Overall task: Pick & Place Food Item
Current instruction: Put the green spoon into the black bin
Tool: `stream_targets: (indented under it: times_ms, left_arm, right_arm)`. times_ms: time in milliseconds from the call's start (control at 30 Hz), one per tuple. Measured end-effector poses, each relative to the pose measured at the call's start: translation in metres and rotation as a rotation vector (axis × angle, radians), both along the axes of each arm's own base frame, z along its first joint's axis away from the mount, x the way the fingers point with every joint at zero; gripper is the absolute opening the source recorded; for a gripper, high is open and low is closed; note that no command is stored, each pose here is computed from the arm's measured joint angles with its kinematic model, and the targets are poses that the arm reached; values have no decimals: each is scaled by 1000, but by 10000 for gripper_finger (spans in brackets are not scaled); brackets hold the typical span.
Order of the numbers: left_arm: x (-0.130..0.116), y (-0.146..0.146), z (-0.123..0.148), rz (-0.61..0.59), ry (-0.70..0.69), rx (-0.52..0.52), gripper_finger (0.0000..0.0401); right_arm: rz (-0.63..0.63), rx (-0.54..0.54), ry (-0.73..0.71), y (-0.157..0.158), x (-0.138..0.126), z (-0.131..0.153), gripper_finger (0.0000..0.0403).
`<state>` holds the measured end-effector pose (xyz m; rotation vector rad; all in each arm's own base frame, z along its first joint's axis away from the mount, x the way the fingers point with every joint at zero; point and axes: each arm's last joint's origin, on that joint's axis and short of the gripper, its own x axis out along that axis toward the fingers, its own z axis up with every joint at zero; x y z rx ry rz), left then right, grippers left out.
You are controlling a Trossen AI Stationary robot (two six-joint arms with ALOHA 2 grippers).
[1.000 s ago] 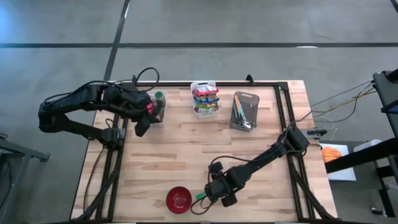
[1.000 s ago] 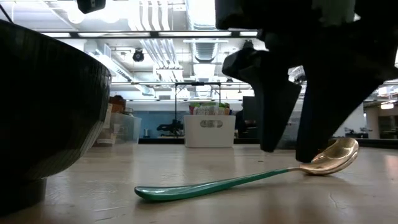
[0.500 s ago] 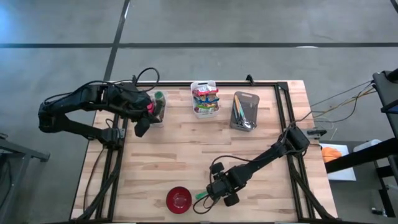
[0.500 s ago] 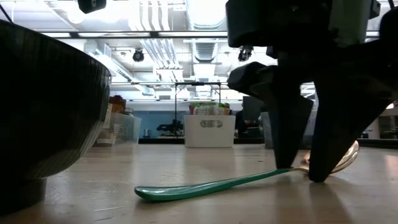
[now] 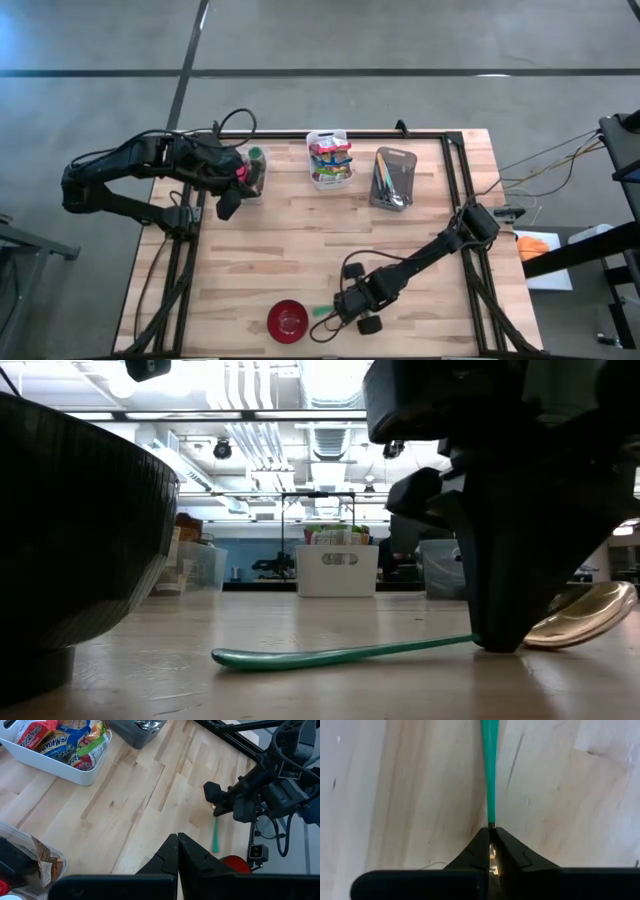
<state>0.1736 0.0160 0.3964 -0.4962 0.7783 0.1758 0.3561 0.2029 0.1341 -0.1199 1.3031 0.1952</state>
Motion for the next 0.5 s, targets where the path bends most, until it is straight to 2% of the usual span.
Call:
stream_targets:
  times_ms: [367,500]
  left_arm:
    - [0,0,0,5,4,-5,1]
    - [0,0,0,-8,5,15,1]
  right_arm:
    - [-247,98,-1,10,-2,10,11]
    - [-364,146,-28,13,-7,26,10]
